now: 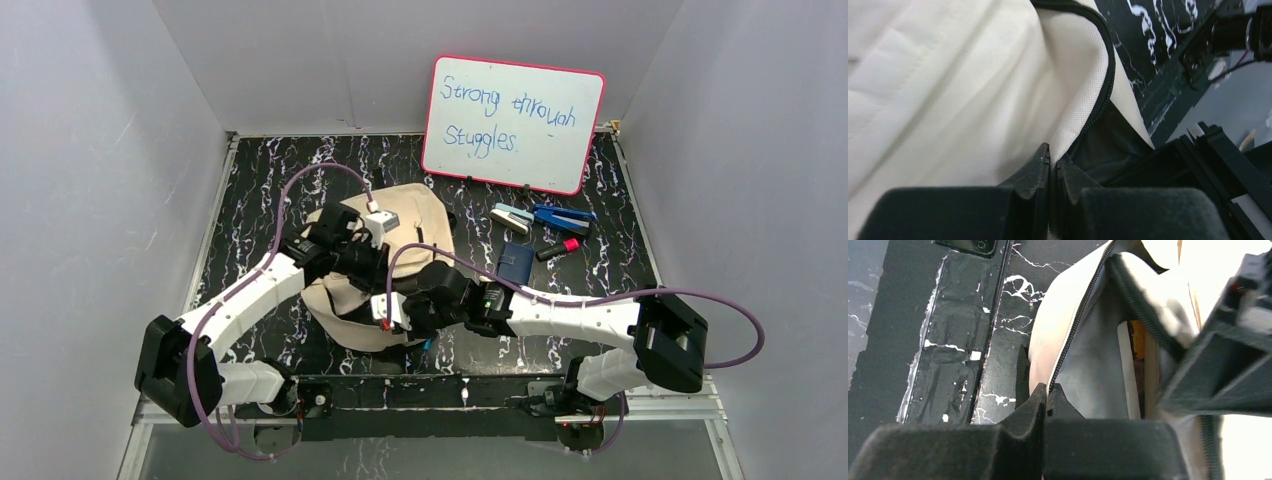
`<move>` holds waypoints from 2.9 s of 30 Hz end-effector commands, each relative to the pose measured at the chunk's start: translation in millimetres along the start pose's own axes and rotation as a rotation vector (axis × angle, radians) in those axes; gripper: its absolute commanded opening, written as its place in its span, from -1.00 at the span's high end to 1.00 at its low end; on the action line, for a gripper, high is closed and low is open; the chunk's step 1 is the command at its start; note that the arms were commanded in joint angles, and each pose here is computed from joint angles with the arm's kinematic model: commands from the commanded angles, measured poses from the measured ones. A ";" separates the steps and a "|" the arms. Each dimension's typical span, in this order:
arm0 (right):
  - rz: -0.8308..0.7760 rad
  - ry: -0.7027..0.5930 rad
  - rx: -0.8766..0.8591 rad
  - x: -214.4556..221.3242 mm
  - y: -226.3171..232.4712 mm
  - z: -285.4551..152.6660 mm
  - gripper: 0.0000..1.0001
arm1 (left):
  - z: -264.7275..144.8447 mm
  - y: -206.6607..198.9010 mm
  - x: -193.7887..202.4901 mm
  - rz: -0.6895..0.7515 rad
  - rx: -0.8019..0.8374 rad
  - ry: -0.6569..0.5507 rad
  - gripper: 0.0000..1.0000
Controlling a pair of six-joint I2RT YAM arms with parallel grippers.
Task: Pack the student bag
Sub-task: Adjust the student bag at the center of the board.
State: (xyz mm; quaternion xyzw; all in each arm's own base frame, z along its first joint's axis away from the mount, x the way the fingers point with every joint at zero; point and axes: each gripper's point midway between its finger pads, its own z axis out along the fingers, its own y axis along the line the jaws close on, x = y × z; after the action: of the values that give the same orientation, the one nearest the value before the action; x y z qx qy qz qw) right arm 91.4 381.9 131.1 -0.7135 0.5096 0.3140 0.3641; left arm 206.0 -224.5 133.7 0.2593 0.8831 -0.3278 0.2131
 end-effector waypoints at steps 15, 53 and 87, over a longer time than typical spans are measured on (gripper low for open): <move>0.006 -0.201 0.055 -44.6 3.9 -26.8 0.34 | -26.8 -46.8 -4.4 0.018 0.094 -0.005 0.00; 1.059 0.037 0.755 101.9 -155.3 -110.0 -0.22 | -20.3 74.8 -78.2 -0.145 -0.518 -0.367 -0.48; 0.976 -0.117 0.673 63.0 -100.8 -55.3 -0.12 | 19.9 126.0 -76.7 -0.122 -0.620 -0.210 -0.45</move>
State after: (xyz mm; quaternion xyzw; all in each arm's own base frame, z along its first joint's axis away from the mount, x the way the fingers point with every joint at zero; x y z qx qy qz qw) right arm 169.3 346.6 81.4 -0.2687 0.8559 0.3299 0.2938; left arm 351.0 -169.9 87.5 0.0694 0.9350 -0.0463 0.3448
